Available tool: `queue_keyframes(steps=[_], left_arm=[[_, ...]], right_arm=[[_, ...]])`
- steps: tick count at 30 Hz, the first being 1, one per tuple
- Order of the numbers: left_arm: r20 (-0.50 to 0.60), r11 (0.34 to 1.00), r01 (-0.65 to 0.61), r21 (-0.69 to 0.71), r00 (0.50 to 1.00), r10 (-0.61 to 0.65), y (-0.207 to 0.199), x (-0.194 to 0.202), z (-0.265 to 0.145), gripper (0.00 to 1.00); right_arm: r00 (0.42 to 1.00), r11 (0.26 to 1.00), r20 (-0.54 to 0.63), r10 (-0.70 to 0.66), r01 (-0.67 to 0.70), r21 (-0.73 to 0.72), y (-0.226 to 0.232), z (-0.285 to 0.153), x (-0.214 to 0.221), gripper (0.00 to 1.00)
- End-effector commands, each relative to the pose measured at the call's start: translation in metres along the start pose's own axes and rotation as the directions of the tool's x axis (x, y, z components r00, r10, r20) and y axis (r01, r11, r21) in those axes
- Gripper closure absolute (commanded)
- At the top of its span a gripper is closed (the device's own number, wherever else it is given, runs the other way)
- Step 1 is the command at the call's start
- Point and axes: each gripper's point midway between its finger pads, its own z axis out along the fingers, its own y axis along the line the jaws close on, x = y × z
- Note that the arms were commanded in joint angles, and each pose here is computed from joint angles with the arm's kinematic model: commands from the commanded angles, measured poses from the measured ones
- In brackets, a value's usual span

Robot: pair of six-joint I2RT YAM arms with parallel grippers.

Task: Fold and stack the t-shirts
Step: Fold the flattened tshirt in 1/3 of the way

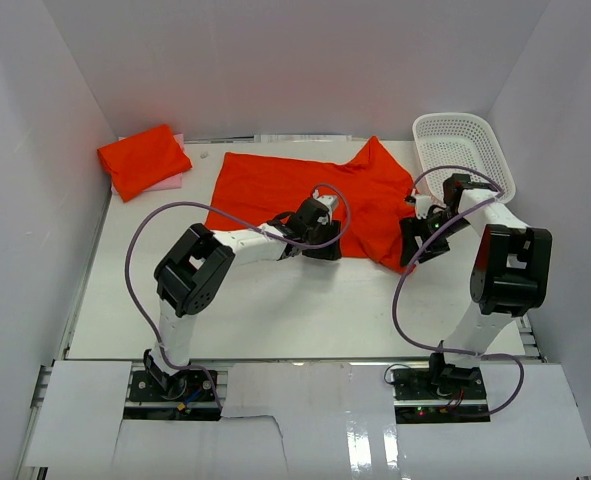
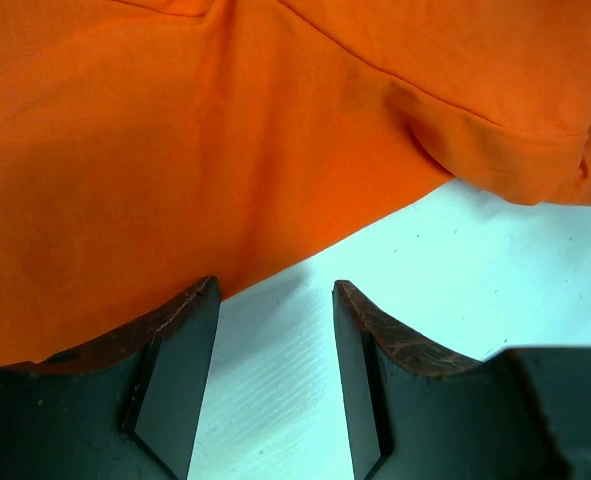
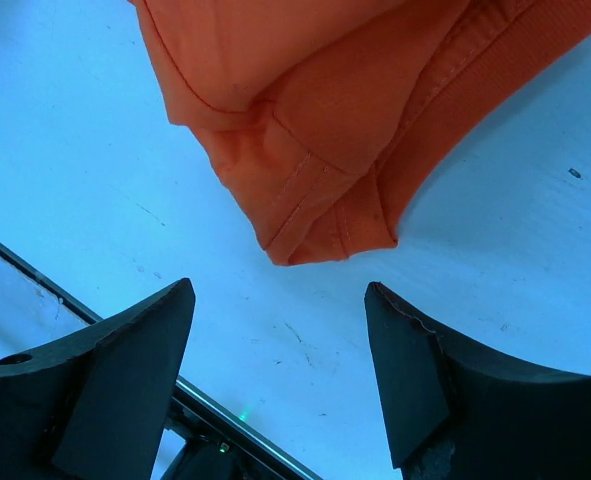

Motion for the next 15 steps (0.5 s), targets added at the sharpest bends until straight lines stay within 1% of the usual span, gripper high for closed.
queue_keyframes(steps=[1, 4, 9, 15], left_arm=[[-0.106, 0.998, -0.013, -0.063, 0.994, 0.006, 0.013, 0.033, -0.012, 0.39], [-0.109, 0.998, -0.012, -0.064, 0.994, 0.005, 0.013, 0.034, -0.013, 0.39], [-0.112, 0.998, -0.005, -0.065, 0.994, -0.002, 0.014, 0.035, -0.012, 0.39], [-0.114, 0.998, -0.005, -0.065, 0.993, -0.002, 0.013, 0.035, -0.012, 0.39]], right_arm=[[1.0, 0.998, 0.015, -0.006, 0.006, -0.057, 0.007, 0.002, -0.001, 0.25], [1.0, 0.997, 0.023, 0.008, -0.006, -0.072, 0.005, 0.006, -0.003, 0.25], [0.999, 0.99, 0.019, 0.039, -0.036, -0.139, 0.011, 0.017, -0.001, 0.3], [0.998, 0.987, 0.013, 0.06, -0.057, -0.152, 0.011, 0.026, 0.004, 0.33]])
